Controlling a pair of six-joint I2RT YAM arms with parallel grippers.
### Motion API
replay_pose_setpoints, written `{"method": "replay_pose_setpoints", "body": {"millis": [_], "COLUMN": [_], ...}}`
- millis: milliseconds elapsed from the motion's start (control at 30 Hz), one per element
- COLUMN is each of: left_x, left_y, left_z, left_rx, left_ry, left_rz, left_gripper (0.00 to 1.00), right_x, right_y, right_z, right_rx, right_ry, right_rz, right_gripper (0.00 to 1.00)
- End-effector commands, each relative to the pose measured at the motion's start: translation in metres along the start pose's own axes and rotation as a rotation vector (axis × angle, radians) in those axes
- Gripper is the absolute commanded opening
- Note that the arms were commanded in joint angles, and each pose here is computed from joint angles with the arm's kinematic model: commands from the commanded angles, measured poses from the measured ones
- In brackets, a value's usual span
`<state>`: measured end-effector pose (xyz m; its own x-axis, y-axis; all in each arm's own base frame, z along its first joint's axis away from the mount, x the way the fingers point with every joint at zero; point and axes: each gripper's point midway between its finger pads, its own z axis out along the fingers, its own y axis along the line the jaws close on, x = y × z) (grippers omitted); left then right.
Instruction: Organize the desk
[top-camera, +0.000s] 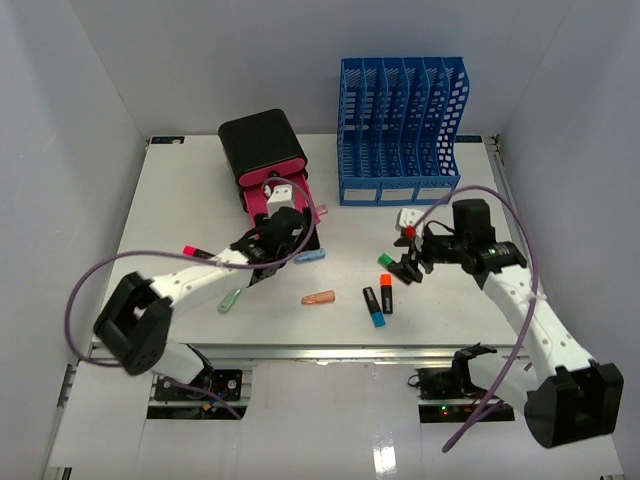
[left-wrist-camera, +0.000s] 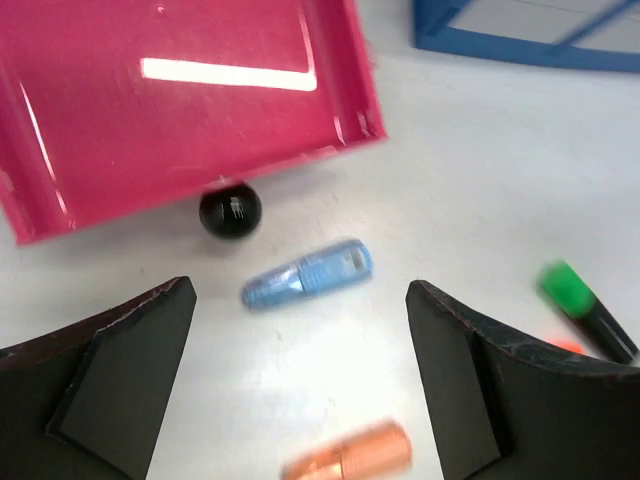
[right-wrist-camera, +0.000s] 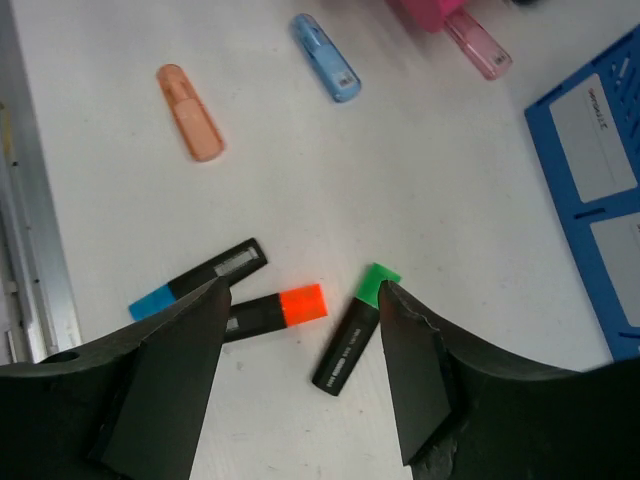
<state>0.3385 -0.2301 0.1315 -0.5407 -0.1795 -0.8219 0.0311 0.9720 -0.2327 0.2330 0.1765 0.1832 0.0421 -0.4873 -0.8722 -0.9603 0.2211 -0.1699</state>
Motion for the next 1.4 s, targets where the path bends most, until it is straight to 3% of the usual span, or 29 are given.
{"method": "replay_pose_setpoints", "body": {"millis": [0, 167, 333, 633, 867, 967, 1100, 1167, 1367], "left_x": [-0.023, -0.006, 0.004, 0.01, 0.007, 0.005, 0.007, 0.006, -0.001], "left_y": [-0.03, -0.005, 0.017, 0.042, 0.057, 0.06, 0.061, 0.061, 0.067], "left_z": [-0.082, -0.127, -0.156, -0.179, -0.189, -0.193, -0.195, -0.197, -0.201], "left_rx": [0.351, 0.413, 0.429, 0.412, 0.371, 0.371, 0.371, 0.376, 0.337], "left_ry": [-0.019, -0.001, -0.018, -0.037, -0.066, -0.076, -0.069, -0.07, -0.081], "left_rz": [-0.024, -0.097, -0.162, -0.201, -0.233, -0.25, -0.268, -0.274, -0.335], "left_gripper": [0.98, 0.98, 0.98, 0.98, 0.98, 0.98, 0.98, 0.98, 0.98], "right_x": [0.04, 0.097, 0.125, 0.156, 0.157, 0.159, 0.161, 0.158, 0.096], "right_y": [-0.016, -0.016, -0.033, -0.036, -0.03, -0.034, -0.041, -0.046, -0.076], "right_z": [-0.003, 0.003, 0.013, 0.042, 0.062, 0.07, 0.072, 0.07, 0.065], "right_rx": [0.095, 0.189, 0.262, 0.199, 0.105, 0.099, 0.094, 0.099, 0.116], "right_ry": [0.353, 0.635, 0.74, 0.802, 0.765, 0.763, 0.751, 0.733, 0.602], "right_rz": [0.247, 0.3, 0.319, 0.362, 0.396, 0.398, 0.411, 0.401, 0.233], "right_gripper": [0.65, 0.66, 0.66, 0.57, 0.59, 0.51, 0.21, 0.11, 0.08]}}
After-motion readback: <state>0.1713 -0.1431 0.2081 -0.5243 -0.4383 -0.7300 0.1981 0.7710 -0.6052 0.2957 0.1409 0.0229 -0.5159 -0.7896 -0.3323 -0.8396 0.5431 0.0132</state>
